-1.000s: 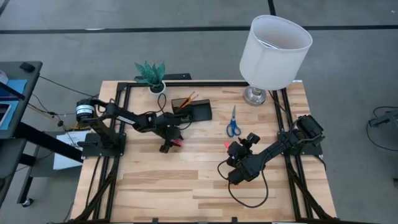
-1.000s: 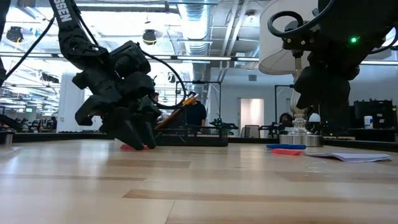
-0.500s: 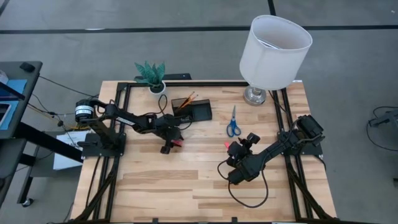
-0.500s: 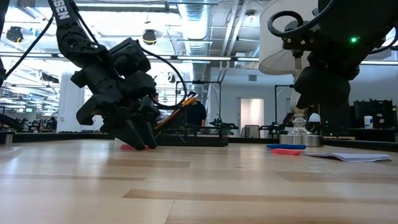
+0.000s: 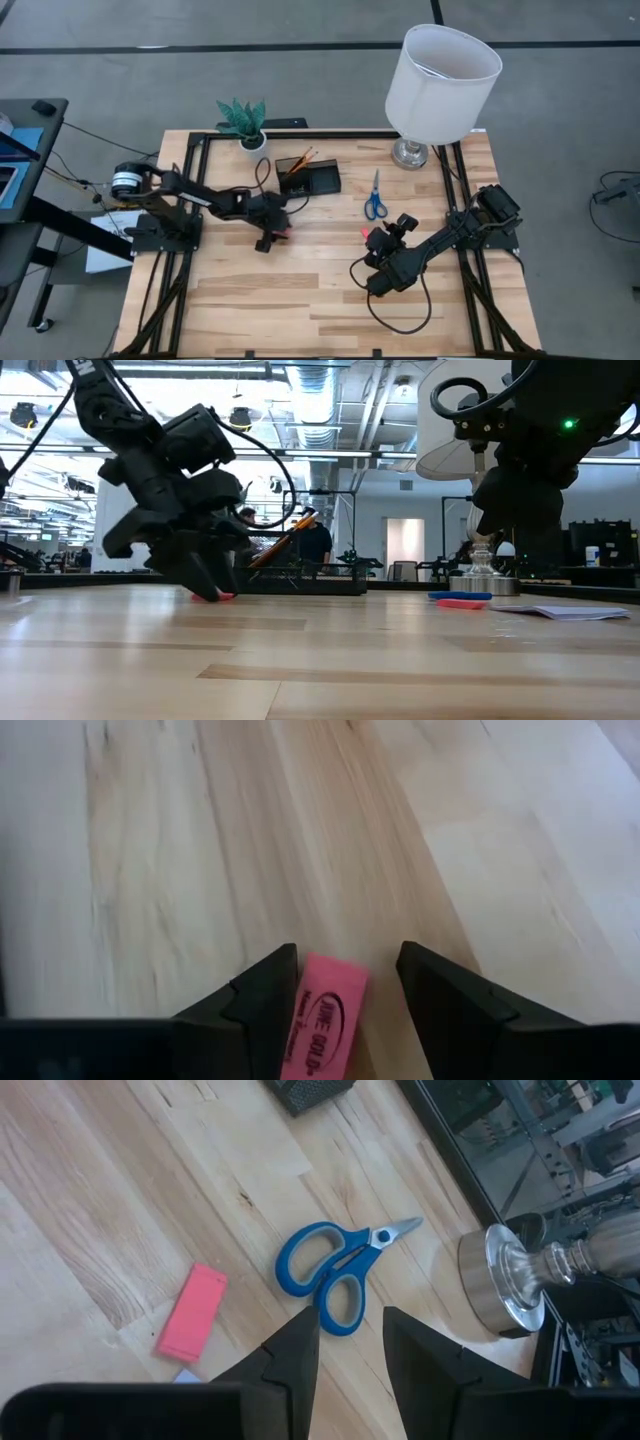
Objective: Pick and place office supplies into organizer
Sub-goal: Put the left pink eraser into the black desk organizer
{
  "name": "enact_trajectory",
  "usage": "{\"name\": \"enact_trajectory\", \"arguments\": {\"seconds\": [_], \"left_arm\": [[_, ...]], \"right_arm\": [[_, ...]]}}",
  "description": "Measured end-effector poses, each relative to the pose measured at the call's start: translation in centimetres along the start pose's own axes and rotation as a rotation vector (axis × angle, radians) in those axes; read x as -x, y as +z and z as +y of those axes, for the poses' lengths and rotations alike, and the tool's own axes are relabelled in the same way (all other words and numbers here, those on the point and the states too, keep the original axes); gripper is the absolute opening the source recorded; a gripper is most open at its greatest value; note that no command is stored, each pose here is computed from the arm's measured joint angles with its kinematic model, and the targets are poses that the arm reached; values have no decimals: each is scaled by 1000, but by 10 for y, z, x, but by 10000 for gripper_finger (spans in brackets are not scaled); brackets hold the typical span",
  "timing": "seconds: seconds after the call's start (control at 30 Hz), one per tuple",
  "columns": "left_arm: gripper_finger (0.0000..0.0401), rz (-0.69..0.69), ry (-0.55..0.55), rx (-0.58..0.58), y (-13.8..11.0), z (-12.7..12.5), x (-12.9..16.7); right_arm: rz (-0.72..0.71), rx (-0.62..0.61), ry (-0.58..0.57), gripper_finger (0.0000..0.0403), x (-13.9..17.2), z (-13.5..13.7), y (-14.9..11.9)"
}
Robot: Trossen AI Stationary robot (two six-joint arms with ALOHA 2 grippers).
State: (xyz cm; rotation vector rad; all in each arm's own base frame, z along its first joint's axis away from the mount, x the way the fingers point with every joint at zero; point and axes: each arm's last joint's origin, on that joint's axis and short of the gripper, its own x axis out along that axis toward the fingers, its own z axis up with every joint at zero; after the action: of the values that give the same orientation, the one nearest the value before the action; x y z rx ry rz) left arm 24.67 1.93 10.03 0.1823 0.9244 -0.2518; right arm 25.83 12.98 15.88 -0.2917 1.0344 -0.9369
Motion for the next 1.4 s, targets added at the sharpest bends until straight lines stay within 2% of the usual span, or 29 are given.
{"name": "enact_trajectory", "arguments": {"seconds": [0.6, 1.0, 1.4], "left_arm": [[176, 32, 4, 9, -2, -3, 3], [178, 5, 58, -24, 4, -4, 8], [214, 30, 84, -5, 3, -4, 8]], "right_arm": [[-1, -4, 3, 107, 0, 0, 0], [-1, -3, 3, 107, 0, 0, 0], [-3, 3, 8, 107, 0, 1, 0]]}}
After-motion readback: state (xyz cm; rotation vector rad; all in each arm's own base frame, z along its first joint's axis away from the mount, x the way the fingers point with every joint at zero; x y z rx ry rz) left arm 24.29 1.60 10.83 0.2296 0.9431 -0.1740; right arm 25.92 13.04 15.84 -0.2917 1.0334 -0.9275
